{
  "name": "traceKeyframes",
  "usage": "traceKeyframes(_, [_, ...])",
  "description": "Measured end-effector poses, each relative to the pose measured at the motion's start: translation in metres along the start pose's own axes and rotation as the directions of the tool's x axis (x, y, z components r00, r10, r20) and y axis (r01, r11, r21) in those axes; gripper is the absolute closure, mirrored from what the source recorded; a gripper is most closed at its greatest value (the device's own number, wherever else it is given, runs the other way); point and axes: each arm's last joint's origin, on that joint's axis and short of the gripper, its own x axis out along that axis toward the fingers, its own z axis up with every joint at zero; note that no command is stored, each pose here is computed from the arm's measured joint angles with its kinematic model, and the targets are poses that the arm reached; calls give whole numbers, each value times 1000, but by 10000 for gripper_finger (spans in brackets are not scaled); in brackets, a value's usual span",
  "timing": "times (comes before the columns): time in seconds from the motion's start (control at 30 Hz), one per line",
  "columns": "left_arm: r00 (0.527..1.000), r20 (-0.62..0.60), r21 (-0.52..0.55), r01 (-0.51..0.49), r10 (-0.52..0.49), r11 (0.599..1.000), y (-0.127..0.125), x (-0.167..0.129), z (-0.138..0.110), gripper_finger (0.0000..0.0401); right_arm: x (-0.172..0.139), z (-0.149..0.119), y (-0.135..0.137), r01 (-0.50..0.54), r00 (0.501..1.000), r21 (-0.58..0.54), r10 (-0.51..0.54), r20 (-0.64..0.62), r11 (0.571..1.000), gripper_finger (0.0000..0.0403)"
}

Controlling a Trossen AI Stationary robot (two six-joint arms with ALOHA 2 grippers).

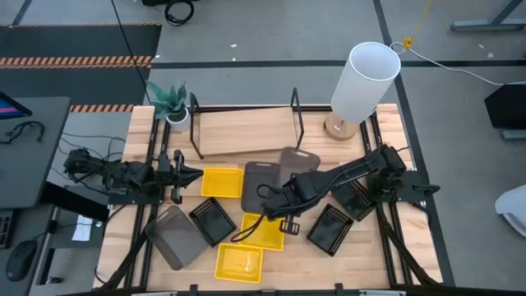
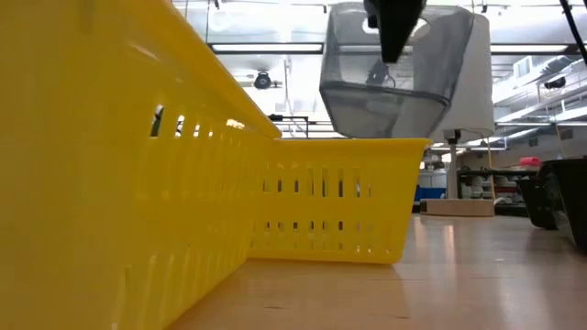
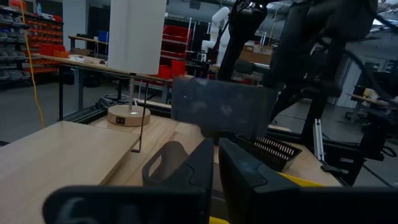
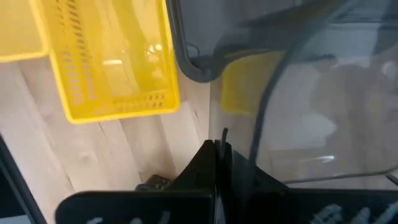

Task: Stack baskets on shelf by color
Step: Stack the top right black transparent bin on the top left black transparent bin

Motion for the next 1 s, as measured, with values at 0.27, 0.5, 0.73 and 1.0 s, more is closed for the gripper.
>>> traceKeyframes(0.27, [1000, 0, 0, 0, 0, 1000, 0, 0, 0, 372, -34, 14, -2, -27, 985, -56, 36, 169, 998, 398])
traceKeyframes(0.5, [1000, 0, 0, 0, 0, 1000, 0, 0, 0, 367, -48, 23, -1, -36, 958, -106, 65, 280, 994, 398])
traceKeyframes(0.73, [1000, 2, -1, 1, -1, 1000, 0, 0, 0, 370, -38, 39, 7, -51, 949, -165, 99, 301, 985, 398])
traceKeyframes(1.0, [1000, 7, -4, 1, -1, 1000, 0, 0, 1, 367, -8, 61, 16, -28, 976, -205, 71, 207, 978, 398])
